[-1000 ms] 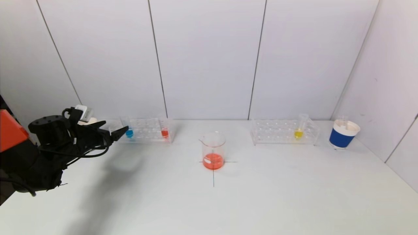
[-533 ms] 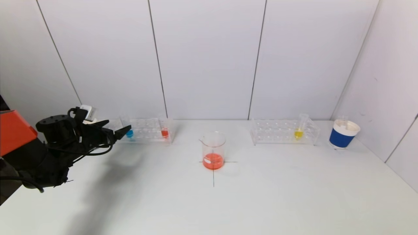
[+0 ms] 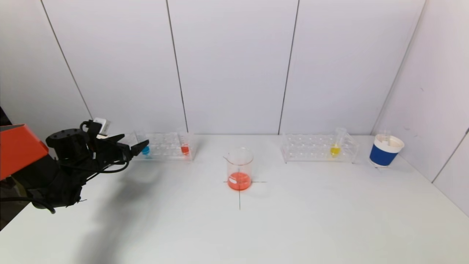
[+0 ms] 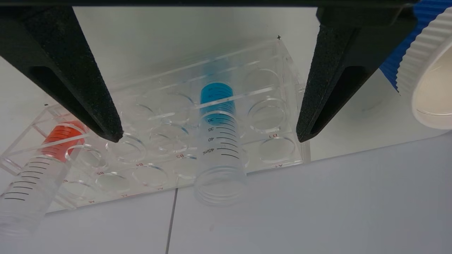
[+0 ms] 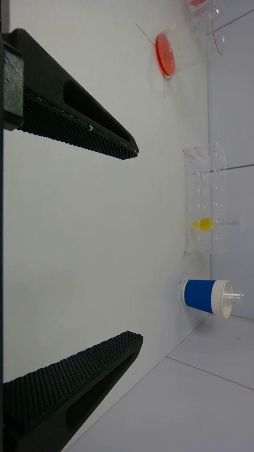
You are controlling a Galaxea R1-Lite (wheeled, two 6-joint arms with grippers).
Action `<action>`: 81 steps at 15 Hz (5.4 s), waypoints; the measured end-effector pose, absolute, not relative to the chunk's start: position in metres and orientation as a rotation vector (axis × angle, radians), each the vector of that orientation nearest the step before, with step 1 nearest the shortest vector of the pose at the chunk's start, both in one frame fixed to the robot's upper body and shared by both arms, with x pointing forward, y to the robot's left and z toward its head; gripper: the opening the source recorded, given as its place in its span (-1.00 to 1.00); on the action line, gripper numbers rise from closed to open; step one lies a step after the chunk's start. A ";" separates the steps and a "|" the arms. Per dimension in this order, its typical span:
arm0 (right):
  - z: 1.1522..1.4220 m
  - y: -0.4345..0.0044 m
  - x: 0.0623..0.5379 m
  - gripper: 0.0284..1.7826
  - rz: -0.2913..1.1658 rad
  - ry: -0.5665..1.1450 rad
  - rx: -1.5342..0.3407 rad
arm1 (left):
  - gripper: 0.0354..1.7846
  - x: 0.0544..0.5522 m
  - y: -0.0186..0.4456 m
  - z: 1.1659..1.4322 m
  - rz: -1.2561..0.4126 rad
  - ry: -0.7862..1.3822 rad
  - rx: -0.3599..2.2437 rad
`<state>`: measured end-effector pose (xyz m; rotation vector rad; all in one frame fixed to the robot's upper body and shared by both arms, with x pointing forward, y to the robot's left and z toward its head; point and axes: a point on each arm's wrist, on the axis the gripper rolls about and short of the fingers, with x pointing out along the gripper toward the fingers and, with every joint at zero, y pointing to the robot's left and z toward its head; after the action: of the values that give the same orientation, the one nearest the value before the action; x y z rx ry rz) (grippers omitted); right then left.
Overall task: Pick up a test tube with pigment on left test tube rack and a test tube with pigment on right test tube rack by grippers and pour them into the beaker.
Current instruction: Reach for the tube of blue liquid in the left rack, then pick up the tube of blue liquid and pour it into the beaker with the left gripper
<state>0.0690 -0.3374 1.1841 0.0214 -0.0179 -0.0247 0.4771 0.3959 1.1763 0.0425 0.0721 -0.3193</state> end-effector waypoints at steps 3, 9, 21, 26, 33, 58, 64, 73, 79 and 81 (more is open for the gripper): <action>1.184 -0.337 0.069 0.99 -0.025 -0.018 0.022 | 0.92 0.480 0.395 1.176 -0.323 0.067 0.044; 1.184 -0.337 0.069 0.99 -0.025 -0.018 0.021 | 0.92 0.490 0.393 1.179 -0.318 0.053 0.048; 1.184 -0.337 0.069 0.99 -0.025 -0.018 0.021 | 0.92 0.498 0.395 1.178 -0.305 0.052 0.050; 1.184 -0.337 0.069 0.99 -0.025 -0.018 0.021 | 0.92 0.502 0.395 1.178 -0.293 0.047 0.051; 1.184 -0.337 0.069 0.99 -0.025 -0.018 0.022 | 0.92 0.505 0.396 1.177 -0.286 0.045 0.052; 1.184 -0.337 0.069 0.99 -0.025 -0.018 0.021 | 0.92 0.513 0.386 1.172 -0.308 0.051 0.051; 1.184 -0.337 0.069 0.99 -0.025 -0.018 0.022 | 0.92 0.513 0.387 1.172 -0.306 0.052 0.048; 1.184 -0.337 0.069 0.99 -0.025 -0.018 0.021 | 0.19 0.515 0.388 1.172 -0.302 0.048 0.050; 1.184 -0.337 0.069 0.99 -0.025 -0.018 0.021 | -0.53 0.517 0.388 1.171 -0.303 0.044 0.051; 1.184 -0.337 0.069 0.99 -0.025 -0.018 0.022 | -0.53 0.518 0.388 1.170 -0.302 0.044 0.051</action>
<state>0.0690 -0.3374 1.1841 0.0218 -0.0179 -0.0249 0.5175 0.3879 1.1704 0.0508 0.0444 -0.3019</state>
